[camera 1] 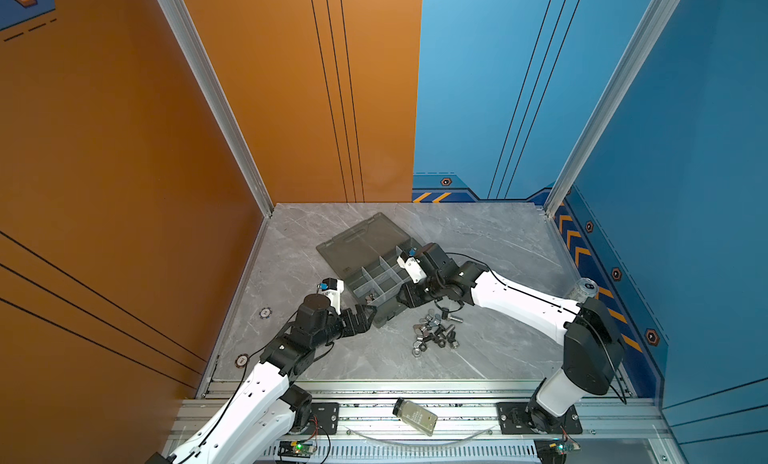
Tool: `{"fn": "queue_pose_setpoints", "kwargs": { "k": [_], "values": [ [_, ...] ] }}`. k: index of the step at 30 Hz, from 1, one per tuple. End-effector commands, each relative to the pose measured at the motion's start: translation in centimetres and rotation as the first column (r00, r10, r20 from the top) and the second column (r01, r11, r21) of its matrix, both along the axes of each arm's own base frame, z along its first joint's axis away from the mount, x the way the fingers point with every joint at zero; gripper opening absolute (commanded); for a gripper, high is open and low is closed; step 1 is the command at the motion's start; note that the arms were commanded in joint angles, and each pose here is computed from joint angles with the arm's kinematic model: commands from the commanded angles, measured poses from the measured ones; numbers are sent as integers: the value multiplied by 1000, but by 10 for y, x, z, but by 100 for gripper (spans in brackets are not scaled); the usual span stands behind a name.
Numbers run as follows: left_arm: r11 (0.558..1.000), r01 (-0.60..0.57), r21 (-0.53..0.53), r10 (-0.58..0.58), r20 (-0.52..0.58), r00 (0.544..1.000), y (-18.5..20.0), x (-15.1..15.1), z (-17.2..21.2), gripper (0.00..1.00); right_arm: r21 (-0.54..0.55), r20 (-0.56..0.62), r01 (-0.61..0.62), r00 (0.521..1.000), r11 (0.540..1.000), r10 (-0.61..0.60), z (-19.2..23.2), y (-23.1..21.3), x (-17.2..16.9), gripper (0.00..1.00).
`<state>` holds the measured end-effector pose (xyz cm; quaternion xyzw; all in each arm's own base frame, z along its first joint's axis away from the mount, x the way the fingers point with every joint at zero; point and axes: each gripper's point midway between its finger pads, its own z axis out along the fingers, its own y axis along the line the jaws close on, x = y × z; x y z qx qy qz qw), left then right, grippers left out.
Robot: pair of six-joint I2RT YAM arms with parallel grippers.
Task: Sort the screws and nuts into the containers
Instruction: 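Move the right gripper back down over the hardware pile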
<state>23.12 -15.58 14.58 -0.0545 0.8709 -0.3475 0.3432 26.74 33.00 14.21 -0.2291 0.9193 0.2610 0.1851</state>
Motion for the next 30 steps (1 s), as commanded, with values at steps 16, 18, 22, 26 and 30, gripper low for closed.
{"fn": "queue_pose_setpoints", "kwargs": {
  "k": [16, 18, 22, 26, 30],
  "values": [
    [1000, 10, -29, -10, 1, 1000, -8, 11, 0, 98, -211, -198, 61, 975, 976, -103, -66, -40, -62, 35],
    [1000, 7, -28, -7, 0, 1000, -7, 11, -1, 98, -225, -214, 67, 970, 972, -117, -71, -41, -64, 35],
    [1000, 9, -27, -9, -2, 1000, -8, 12, -1, 98, -263, -229, 92, 961, 960, -154, -82, -45, -65, 35],
    [1000, 15, -28, -15, -8, 1000, -10, 13, -2, 98, -290, -239, 99, 955, 952, -172, -91, -46, -64, 35],
    [999, 17, -28, -18, -12, 1000, -11, 14, -3, 98, -311, -248, 102, 951, 945, -185, -99, -46, -63, 35]
  ]
}}
